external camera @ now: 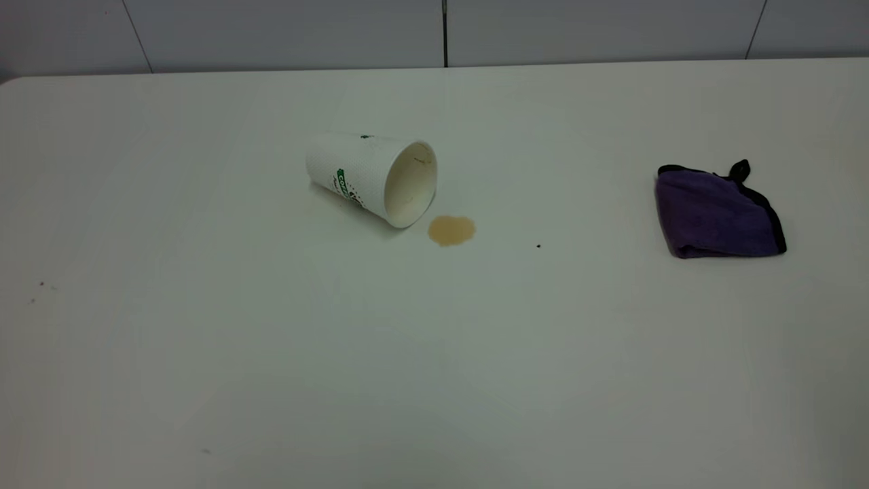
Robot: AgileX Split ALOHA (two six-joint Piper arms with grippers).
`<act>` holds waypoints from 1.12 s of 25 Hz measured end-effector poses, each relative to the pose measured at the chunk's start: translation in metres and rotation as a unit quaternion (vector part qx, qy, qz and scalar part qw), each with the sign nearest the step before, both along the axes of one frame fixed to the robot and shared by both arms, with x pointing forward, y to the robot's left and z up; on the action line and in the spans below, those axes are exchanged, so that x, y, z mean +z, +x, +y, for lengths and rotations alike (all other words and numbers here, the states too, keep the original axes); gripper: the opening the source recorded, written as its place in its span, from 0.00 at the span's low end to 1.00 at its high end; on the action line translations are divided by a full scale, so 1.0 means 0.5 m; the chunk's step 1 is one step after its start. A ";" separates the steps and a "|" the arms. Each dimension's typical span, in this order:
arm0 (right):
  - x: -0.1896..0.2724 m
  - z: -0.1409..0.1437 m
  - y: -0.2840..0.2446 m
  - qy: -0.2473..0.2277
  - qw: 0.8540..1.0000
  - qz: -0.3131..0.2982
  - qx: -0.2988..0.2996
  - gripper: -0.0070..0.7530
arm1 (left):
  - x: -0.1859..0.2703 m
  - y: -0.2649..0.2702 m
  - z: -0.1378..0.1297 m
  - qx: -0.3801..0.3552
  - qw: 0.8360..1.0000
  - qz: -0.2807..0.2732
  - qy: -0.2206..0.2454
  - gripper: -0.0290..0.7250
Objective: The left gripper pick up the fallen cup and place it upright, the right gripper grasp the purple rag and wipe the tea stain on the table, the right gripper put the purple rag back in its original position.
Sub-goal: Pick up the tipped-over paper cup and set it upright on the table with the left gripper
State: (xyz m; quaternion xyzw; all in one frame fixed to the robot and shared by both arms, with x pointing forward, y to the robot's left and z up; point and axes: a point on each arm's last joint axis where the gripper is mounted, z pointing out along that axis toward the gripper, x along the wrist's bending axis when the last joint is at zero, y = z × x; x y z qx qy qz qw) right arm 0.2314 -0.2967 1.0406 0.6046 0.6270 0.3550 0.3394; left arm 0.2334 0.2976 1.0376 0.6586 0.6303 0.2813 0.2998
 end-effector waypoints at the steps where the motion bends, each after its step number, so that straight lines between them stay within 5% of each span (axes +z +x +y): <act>1: 0.000 0.000 0.000 0.000 1.000 0.000 0.000 0.63 | 0.004 0.012 0.000 0.000 1.000 0.008 0.000 0.70; 17: 0.000 0.000 0.000 0.000 1.000 0.000 0.000 0.63 | -0.016 0.260 -0.002 -0.016 0.994 0.110 0.010 0.70; 28: 0.000 0.000 0.000 0.000 1.000 0.000 0.000 0.63 | -0.088 0.362 -0.085 -0.115 0.975 0.189 0.023 0.70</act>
